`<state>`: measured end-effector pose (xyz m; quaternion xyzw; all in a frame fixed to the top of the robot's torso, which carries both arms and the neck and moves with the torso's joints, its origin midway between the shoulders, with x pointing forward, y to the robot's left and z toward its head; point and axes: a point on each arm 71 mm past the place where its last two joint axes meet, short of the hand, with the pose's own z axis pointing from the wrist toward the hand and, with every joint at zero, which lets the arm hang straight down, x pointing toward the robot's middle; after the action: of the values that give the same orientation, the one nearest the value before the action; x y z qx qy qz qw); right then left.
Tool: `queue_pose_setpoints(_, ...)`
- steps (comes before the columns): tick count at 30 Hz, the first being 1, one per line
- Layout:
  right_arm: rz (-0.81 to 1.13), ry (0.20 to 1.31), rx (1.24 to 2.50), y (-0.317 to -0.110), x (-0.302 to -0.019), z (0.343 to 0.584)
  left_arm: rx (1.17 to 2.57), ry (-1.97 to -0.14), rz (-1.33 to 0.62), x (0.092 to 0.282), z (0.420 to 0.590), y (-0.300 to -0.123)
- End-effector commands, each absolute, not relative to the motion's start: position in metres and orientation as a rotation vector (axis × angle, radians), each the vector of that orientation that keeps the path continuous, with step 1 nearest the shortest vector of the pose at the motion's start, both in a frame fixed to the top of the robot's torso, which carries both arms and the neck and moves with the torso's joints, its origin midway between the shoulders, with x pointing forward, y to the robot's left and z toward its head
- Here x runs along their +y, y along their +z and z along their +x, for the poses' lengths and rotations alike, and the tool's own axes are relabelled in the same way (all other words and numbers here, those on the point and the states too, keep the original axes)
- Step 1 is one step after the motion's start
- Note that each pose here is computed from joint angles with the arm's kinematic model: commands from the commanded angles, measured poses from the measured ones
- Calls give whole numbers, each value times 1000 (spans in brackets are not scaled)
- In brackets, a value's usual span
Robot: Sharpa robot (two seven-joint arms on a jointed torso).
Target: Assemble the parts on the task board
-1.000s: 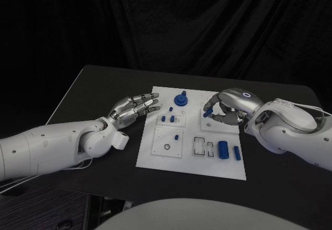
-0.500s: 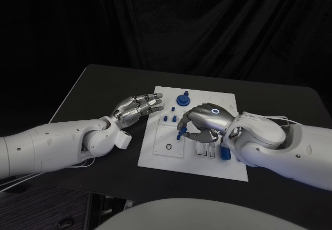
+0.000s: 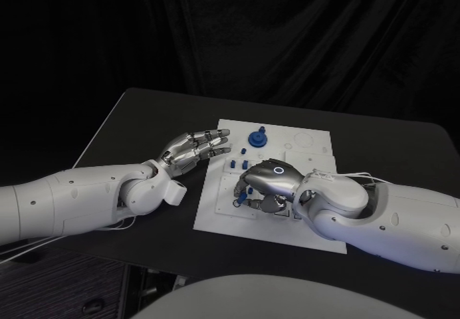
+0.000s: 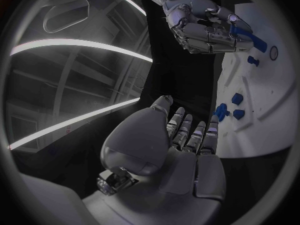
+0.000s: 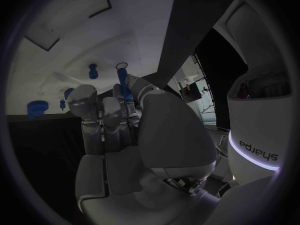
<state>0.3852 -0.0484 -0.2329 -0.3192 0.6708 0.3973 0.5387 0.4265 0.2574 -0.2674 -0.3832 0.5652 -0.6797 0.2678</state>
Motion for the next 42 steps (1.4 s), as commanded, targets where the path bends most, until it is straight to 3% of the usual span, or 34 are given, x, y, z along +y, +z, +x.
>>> queue_pose_setpoints(1, -793, 939, 1594, -236, -47, 384, 1362, -1915, -968, 259, 426, -257)
queue_pose_setpoints(42, -776, 902, 1613, -248, -40, 390, 1395, -1912, -978, 256, 429, -261)
